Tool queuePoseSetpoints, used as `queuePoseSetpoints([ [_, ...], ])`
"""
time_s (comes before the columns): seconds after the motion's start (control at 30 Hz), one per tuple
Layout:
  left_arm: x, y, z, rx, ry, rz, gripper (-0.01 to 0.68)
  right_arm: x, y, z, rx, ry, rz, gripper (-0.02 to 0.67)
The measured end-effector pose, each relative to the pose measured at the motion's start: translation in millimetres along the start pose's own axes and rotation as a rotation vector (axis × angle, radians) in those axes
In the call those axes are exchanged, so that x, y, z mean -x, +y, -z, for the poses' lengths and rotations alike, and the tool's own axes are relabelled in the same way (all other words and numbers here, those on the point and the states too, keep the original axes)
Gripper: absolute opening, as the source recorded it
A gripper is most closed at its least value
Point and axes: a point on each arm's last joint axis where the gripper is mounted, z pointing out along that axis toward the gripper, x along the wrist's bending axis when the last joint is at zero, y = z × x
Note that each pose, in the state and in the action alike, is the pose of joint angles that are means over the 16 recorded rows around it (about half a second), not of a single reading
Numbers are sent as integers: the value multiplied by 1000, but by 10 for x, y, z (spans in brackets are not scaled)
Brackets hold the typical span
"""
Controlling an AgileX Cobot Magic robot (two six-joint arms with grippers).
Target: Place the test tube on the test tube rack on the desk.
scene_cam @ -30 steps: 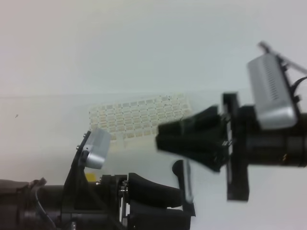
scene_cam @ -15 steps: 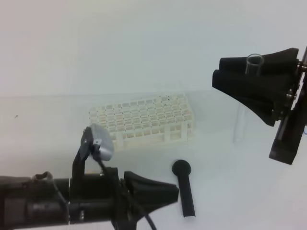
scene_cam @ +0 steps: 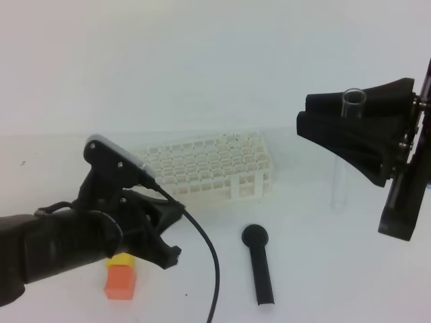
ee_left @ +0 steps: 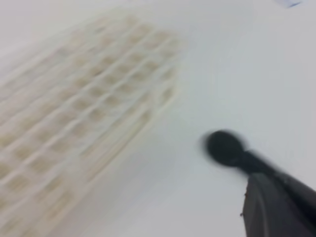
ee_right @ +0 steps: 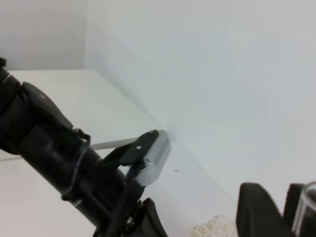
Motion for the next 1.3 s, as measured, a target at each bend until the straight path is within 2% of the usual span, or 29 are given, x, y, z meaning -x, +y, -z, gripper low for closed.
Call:
queuePoseSetpoints([
  [0.2, -92, -39, -29, -44, 86, 6, -1, -7, -4, 0, -4, 8, 4, 112],
  [0.53, -122, -154, -130, -99, 86, 26, -1, -16, -14, 1, -15, 18, 20, 112],
  [0.7, -107, -116, -67, -78, 95, 16, -1, -19, -19, 1, -21, 21, 28, 112],
  [0.93, -10, 141, 286, 67, 127, -36, -1, -20, -23, 1, -25, 23, 35, 112],
  [1.13, 153, 417, 807, 273, 158, -105, -1, -15, -38, -12, -29, 27, 35, 112],
  [1.3, 274, 545, 1240, 434, 189, -155, -1, -5, -84, -66, -28, 52, 31, 112],
])
